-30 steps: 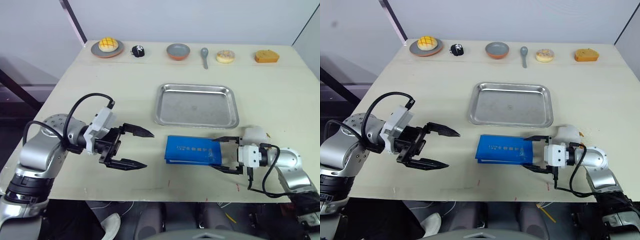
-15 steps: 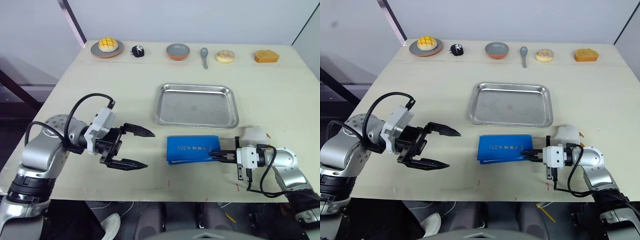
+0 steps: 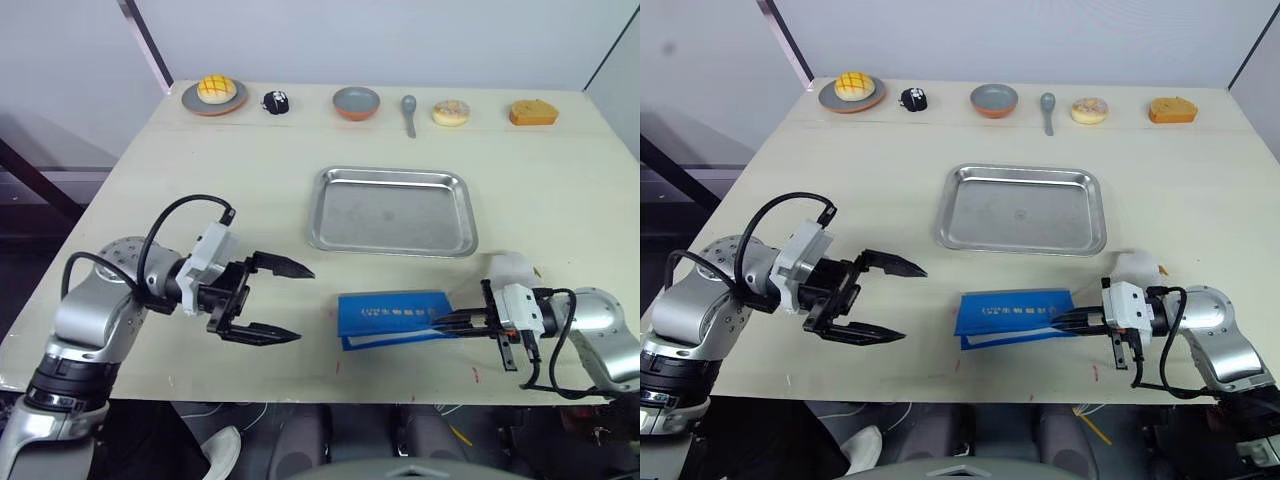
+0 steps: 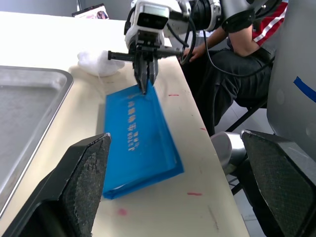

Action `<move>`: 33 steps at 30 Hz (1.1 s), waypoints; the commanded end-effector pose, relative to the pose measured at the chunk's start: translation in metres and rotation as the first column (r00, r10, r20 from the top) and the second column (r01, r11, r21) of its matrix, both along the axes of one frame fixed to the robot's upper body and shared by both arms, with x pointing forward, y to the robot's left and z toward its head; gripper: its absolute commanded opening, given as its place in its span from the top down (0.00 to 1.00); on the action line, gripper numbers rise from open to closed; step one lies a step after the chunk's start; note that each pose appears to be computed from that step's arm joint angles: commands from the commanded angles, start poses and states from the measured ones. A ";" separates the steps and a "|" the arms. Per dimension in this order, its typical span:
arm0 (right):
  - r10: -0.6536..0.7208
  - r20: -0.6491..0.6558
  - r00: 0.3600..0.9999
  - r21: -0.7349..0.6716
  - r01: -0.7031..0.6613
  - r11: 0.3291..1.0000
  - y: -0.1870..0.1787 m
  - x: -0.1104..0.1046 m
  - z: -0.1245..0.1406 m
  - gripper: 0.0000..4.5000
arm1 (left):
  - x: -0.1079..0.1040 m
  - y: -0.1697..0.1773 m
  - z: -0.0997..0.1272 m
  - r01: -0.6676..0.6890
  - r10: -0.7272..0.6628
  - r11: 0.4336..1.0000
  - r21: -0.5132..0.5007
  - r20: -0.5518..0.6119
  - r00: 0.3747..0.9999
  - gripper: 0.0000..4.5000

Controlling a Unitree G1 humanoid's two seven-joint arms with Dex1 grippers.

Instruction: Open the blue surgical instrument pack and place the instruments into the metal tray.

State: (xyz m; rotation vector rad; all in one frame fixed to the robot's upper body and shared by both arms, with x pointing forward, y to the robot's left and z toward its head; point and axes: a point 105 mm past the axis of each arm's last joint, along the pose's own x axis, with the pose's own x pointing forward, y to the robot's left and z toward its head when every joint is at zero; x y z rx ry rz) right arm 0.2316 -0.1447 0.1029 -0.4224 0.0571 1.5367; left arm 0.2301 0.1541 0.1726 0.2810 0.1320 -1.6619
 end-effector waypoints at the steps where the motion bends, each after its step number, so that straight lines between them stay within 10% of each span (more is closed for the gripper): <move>1: 0.005 -0.084 0.996 0.045 -0.002 0.999 0.001 -0.005 0.020 0.98 | -0.005 -0.006 0.002 0.039 -0.039 0.999 0.001 0.025 0.999 0.00; 10: -0.027 -0.268 0.963 0.060 0.044 0.997 -0.001 0.002 0.039 0.98 | -0.006 -0.009 -0.011 0.067 -0.067 0.998 0.007 0.007 0.998 0.00; 33: -0.048 -0.269 0.962 0.112 0.081 0.990 0.004 0.035 0.041 0.98 | 0.040 -0.065 -0.066 0.011 -0.010 0.987 -0.160 0.003 1.000 0.00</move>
